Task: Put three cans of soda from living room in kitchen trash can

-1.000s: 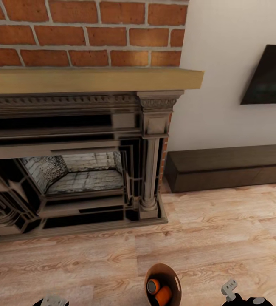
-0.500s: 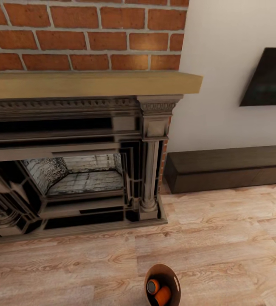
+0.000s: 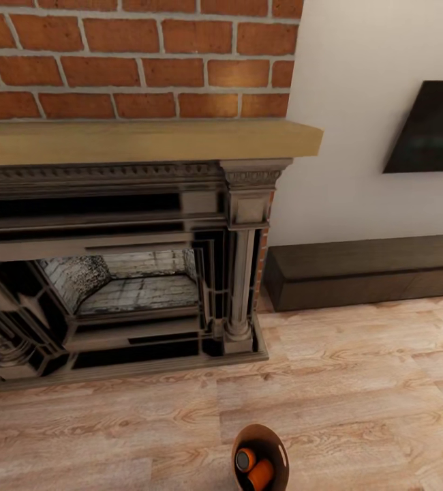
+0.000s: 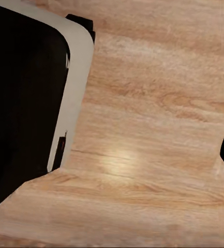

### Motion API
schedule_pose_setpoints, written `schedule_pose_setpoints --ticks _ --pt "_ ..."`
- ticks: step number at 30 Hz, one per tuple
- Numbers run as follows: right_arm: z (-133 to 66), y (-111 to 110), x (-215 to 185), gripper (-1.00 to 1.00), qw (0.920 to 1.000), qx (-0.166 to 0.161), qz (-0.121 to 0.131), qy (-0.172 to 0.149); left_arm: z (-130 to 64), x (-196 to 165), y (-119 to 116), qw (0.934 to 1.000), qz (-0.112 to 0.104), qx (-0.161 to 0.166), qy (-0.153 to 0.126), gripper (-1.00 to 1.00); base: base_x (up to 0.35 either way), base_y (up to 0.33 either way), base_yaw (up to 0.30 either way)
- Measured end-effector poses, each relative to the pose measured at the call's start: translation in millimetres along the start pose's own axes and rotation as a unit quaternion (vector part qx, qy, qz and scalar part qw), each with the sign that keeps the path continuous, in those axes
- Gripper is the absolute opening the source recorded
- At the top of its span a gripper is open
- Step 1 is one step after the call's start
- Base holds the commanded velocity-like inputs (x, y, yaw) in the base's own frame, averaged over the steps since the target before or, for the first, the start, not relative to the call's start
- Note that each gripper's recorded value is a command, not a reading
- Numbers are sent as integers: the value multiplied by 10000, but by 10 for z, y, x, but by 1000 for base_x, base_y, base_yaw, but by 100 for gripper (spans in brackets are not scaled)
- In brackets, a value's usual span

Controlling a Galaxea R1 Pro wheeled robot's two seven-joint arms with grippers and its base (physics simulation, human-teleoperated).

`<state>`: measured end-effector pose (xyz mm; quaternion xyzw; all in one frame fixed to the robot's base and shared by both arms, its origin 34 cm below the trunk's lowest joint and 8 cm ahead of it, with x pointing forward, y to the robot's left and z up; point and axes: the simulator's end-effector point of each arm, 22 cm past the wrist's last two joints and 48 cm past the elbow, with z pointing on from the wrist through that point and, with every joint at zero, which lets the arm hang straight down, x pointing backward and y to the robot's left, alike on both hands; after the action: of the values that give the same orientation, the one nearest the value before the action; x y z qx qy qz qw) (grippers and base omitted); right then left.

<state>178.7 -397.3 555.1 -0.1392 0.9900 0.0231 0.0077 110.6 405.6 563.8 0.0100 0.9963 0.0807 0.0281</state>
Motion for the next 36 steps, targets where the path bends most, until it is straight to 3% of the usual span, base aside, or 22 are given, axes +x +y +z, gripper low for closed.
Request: schedule_pose_setpoints --ticks 4,13,29,36 --pt "-71 69 232 100 9999 -2 72 126 -81 132 33 9999 -107 -58 69 100 0 0 0" --pt "-243 271 681 100 9984 -54 494 277 -214 237 64 9998 -174 -96 96 100 0 0 0" --pt "-262 303 672 100 9981 115 571 224 -254 143 -30 9997 -203 -42 -123 100 0 0 0" --pt "-216 484 622 100 9984 48 532 203 -252 131 -42 9997 -205 -32 -138 100 0 0 0"
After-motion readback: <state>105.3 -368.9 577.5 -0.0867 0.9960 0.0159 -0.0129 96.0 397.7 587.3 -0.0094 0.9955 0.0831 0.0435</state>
